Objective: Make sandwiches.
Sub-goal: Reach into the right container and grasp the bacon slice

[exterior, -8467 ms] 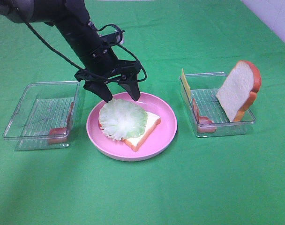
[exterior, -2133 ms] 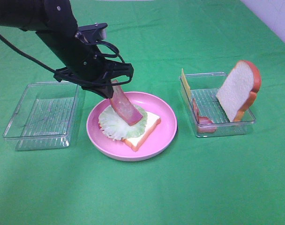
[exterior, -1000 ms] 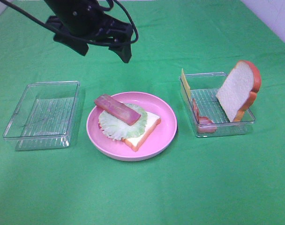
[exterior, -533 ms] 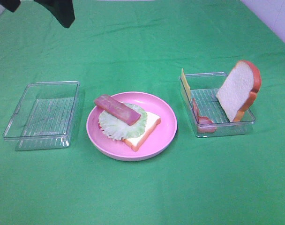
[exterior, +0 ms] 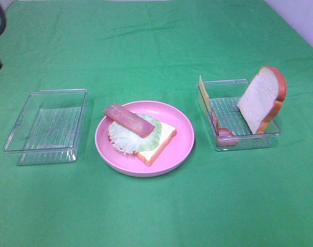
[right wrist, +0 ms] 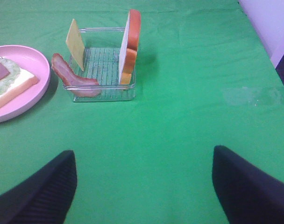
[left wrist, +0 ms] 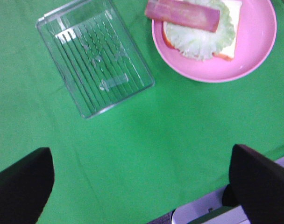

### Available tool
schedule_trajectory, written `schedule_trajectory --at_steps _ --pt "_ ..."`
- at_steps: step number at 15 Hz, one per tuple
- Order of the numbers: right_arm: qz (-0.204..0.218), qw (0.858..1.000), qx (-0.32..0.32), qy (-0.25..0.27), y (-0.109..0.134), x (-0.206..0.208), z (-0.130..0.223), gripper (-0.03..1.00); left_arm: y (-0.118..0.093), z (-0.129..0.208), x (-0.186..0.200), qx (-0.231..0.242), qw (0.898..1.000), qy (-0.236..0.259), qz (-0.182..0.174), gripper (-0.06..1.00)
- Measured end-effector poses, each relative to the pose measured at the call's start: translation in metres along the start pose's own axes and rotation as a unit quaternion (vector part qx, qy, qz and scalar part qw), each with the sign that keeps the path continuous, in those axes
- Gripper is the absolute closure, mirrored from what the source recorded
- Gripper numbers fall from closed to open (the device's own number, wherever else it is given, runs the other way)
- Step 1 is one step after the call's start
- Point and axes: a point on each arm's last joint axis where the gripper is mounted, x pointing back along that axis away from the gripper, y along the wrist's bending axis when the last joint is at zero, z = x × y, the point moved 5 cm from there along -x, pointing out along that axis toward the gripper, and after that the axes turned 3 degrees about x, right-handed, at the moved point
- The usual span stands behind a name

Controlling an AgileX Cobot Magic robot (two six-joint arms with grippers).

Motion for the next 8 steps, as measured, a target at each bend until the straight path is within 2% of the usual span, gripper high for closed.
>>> schedule_trajectory --at_steps 3,4,7,8 --pt "0.000 1.000 0.000 0.000 0.000 0.000 0.000 0.21 0.007 0.055 0.010 0.003 1.000 0.000 0.006 -0.01" --pt "0.000 1.000 0.000 0.000 0.000 0.000 0.000 0.21 0.013 0.090 0.016 0.004 1.000 -0.013 0.009 -0.01" --pt "0.000 1.000 0.000 0.000 0.000 0.000 0.000 0.21 0.021 0.143 0.018 0.005 0.999 -0.042 0.014 -0.01" --pt "0.000 1.000 0.000 0.000 0.000 0.000 0.000 0.21 0.024 0.160 0.020 0.006 0.997 -0.069 0.018 -0.01"
